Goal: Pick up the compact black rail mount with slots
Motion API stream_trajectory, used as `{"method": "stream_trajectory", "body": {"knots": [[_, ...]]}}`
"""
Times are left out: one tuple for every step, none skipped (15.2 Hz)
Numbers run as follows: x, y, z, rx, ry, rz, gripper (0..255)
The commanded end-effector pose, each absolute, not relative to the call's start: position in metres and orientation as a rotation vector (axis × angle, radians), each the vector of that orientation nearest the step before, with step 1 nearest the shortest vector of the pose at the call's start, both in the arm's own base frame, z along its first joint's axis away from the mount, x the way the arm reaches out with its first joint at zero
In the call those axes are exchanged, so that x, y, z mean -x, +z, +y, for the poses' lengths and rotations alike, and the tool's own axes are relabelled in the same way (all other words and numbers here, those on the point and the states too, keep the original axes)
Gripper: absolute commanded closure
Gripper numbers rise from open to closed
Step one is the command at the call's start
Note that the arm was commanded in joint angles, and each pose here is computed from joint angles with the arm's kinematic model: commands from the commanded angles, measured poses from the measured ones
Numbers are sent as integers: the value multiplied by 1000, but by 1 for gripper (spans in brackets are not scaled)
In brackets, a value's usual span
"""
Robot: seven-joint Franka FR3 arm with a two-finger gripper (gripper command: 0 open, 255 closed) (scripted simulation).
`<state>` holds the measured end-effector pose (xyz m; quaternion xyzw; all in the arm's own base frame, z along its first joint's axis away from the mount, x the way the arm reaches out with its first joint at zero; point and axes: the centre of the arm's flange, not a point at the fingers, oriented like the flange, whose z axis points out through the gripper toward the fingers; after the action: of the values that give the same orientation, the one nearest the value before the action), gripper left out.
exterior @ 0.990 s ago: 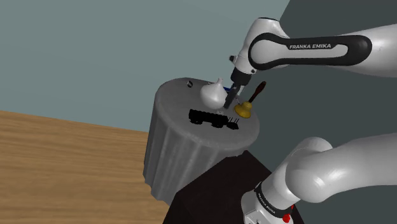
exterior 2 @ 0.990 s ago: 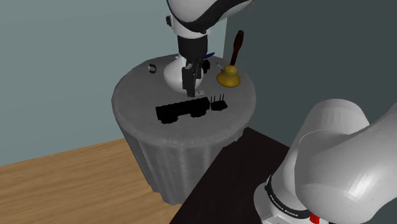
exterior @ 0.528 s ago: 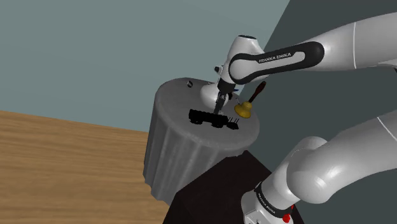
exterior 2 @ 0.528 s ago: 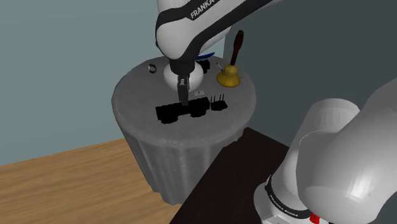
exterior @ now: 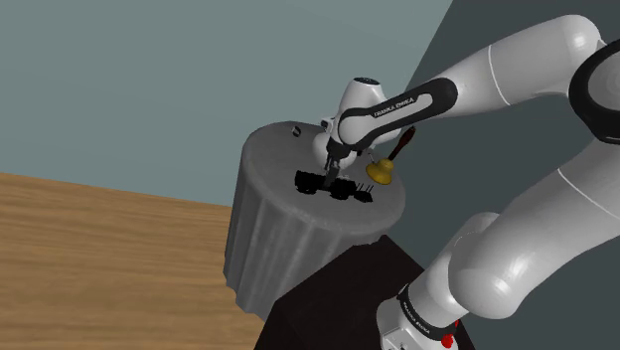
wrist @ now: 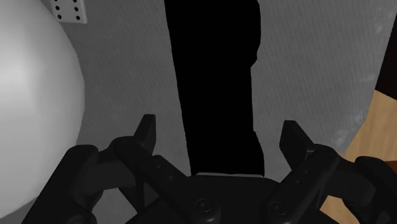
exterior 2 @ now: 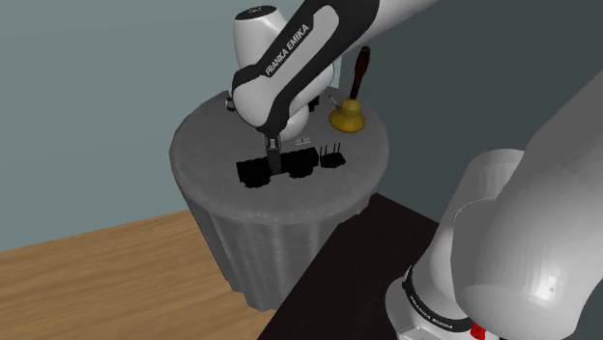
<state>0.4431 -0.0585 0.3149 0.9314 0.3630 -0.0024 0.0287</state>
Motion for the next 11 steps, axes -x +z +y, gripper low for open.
{"method": "stream_trajectory", "body": {"knots": [[-443,305,-59,-2872,-6,1121,0],[-443,299,-59,-2872,-6,1121,0],[-443,296,-59,-2872,-6,1121,0],[-443,296,-59,-2872,-6,1121,0],[-443,296,-59,-2872,-6,1121,255],[-443,296,-59,-2872,-6,1121,255],[-443,296,-59,-2872,-6,1121,255],[-444,296,-59,-2872,-6,1121,255],[-444,296,-59,-2872,-6,1121,255],[-444,296,-59,-2872,-6,1121,255],[-444,296,-59,-2872,-6,1121,255]]}}
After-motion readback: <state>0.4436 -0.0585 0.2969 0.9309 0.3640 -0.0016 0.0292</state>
